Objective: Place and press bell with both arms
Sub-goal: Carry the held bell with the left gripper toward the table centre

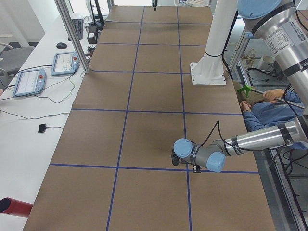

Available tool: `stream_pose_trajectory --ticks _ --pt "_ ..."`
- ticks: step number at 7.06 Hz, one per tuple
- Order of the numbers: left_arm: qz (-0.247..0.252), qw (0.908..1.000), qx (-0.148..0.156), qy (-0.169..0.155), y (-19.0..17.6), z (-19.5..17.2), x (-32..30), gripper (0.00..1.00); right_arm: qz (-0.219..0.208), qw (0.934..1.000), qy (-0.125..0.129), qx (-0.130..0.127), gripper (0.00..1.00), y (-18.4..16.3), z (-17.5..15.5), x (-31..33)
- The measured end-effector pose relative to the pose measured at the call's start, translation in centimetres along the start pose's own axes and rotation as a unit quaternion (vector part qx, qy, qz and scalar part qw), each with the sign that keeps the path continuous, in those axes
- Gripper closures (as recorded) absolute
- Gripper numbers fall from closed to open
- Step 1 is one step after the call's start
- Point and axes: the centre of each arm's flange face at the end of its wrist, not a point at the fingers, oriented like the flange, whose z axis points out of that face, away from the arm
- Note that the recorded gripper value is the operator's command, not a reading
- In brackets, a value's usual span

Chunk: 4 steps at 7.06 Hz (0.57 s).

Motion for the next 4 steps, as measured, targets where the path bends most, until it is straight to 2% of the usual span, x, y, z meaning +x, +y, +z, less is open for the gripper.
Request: stream_pose_trajectory --ticks 2,4 --pt "-0.042 0.9979 0.038 0.033 -7.2 -2.8 9.5 0.9 0.003 0.9999 -0.014 0.0 0.0 -0.3 -0.1 -0.5" --pt "-0.076 0.9945 0.043 0.057 -15.7 -5.3 22.8 0.9 0.008 0.9996 -0.028 -0.004 0.0 -0.9 0.1 -1.5"
